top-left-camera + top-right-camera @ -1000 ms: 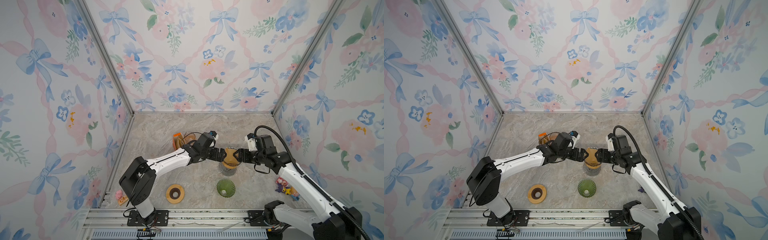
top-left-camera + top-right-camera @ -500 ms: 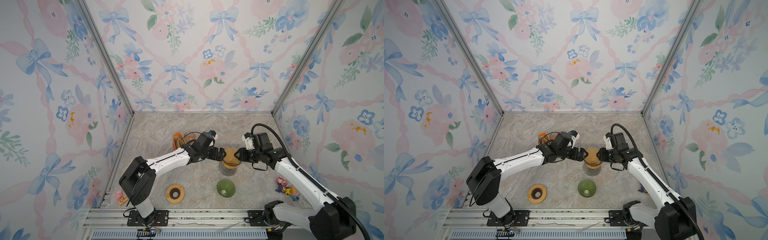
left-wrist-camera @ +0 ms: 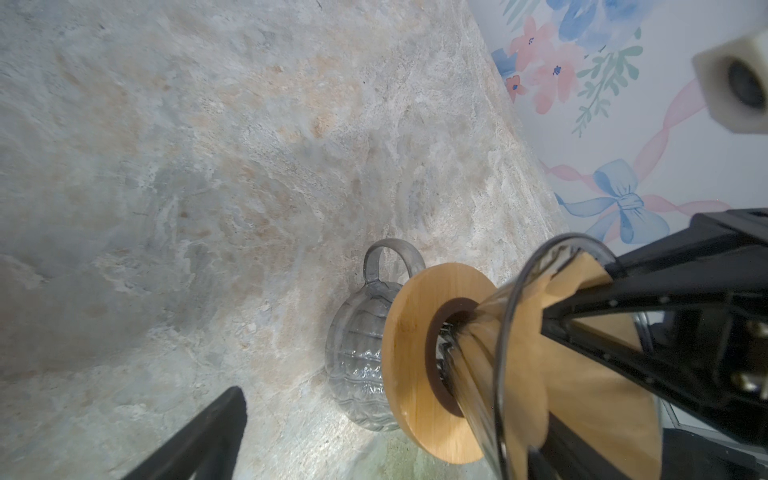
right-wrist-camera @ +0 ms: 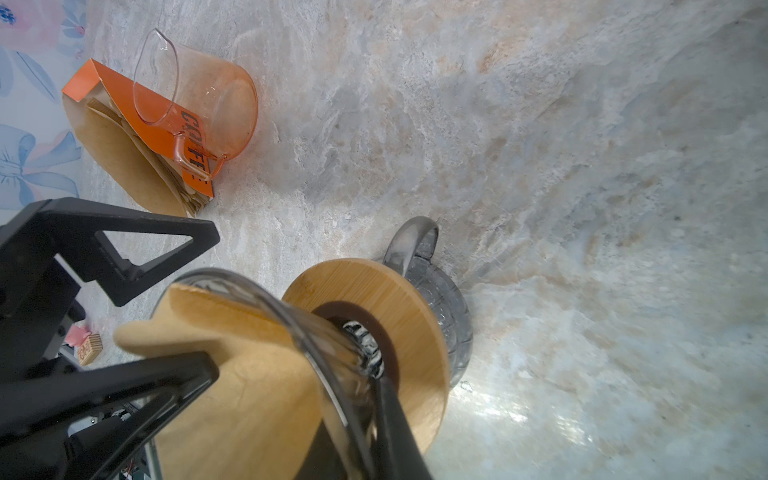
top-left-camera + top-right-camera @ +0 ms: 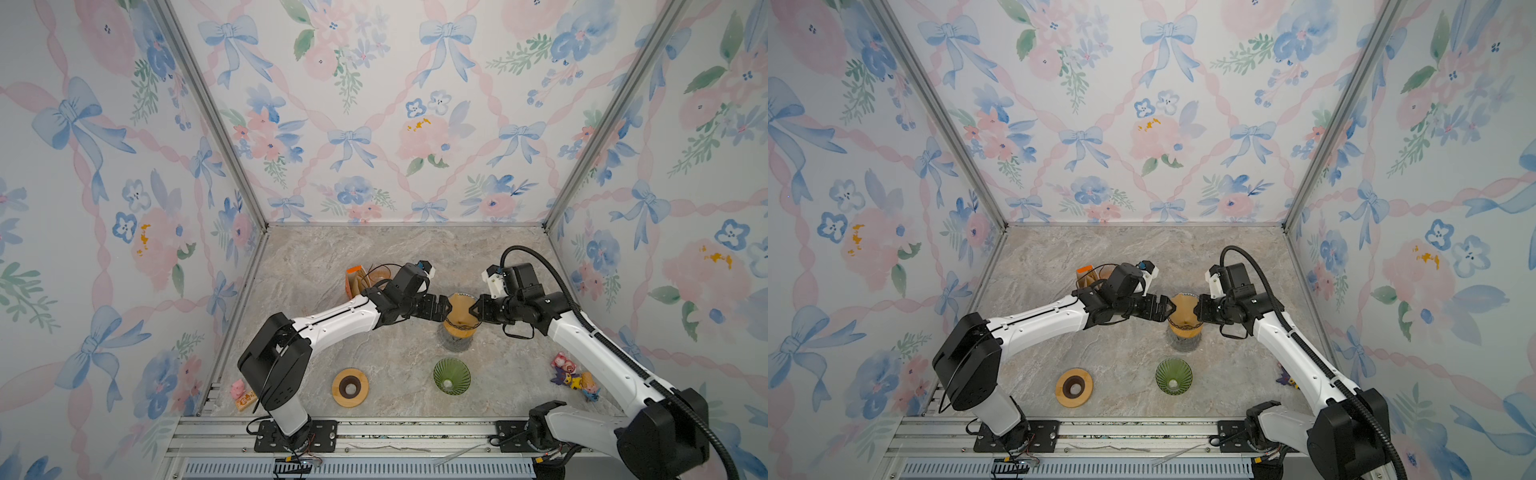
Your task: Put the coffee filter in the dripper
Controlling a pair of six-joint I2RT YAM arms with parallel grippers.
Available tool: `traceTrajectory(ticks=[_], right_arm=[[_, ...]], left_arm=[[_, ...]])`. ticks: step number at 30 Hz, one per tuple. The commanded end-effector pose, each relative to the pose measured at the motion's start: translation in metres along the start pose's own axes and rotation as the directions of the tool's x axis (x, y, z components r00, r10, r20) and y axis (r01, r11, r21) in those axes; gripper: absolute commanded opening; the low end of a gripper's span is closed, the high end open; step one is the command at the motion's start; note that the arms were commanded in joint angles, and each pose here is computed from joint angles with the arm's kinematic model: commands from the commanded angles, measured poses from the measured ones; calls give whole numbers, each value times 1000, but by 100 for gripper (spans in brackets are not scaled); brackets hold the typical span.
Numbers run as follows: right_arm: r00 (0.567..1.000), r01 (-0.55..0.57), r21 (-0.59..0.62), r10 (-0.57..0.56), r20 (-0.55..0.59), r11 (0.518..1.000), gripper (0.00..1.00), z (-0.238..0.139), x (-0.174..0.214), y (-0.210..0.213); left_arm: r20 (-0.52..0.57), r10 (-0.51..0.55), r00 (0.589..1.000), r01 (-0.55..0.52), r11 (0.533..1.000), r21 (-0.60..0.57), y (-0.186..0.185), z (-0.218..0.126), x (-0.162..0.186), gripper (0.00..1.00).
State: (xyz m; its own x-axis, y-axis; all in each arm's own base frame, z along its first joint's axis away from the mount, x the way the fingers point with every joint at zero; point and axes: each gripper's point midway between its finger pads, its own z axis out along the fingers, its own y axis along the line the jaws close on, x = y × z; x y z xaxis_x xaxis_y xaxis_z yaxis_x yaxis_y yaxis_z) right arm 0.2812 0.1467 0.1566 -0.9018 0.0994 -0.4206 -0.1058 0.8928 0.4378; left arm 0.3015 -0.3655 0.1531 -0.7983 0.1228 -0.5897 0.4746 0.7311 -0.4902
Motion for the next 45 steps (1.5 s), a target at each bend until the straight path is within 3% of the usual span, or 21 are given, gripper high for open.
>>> traceTrajectory(ticks=[1, 7, 13, 17, 26, 45], right_arm=[[1000, -30, -3, 30, -11, 1000, 14, -2, -5, 1], [999, -42, -6, 42, -10, 999, 15, -1, -5, -2], [998, -3, -20, 4, 58, 1000, 36, -16, -12, 3], [990, 47, -41, -41, 134, 998, 47, -29, -14, 7], [978, 91, -5, -88, 189, 996, 51, -31, -14, 11], [995, 72, 148, -80, 54, 986, 58, 6, 9, -17]], left_arm=[[24, 0, 1000, 0, 1000, -8, 0, -4, -10, 98], [30, 2, 1000, -2, 1000, 0, -3, -7, -12, 98], [20, 40, 999, -41, 999, 24, -13, -7, -8, 98], [78, 83, 993, -83, 997, -7, -21, -16, -13, 98], [118, 87, 989, -91, 996, 23, -31, -17, -13, 98], [12, 14, 1000, -14, 1000, -28, 0, 6, 14, 98]])
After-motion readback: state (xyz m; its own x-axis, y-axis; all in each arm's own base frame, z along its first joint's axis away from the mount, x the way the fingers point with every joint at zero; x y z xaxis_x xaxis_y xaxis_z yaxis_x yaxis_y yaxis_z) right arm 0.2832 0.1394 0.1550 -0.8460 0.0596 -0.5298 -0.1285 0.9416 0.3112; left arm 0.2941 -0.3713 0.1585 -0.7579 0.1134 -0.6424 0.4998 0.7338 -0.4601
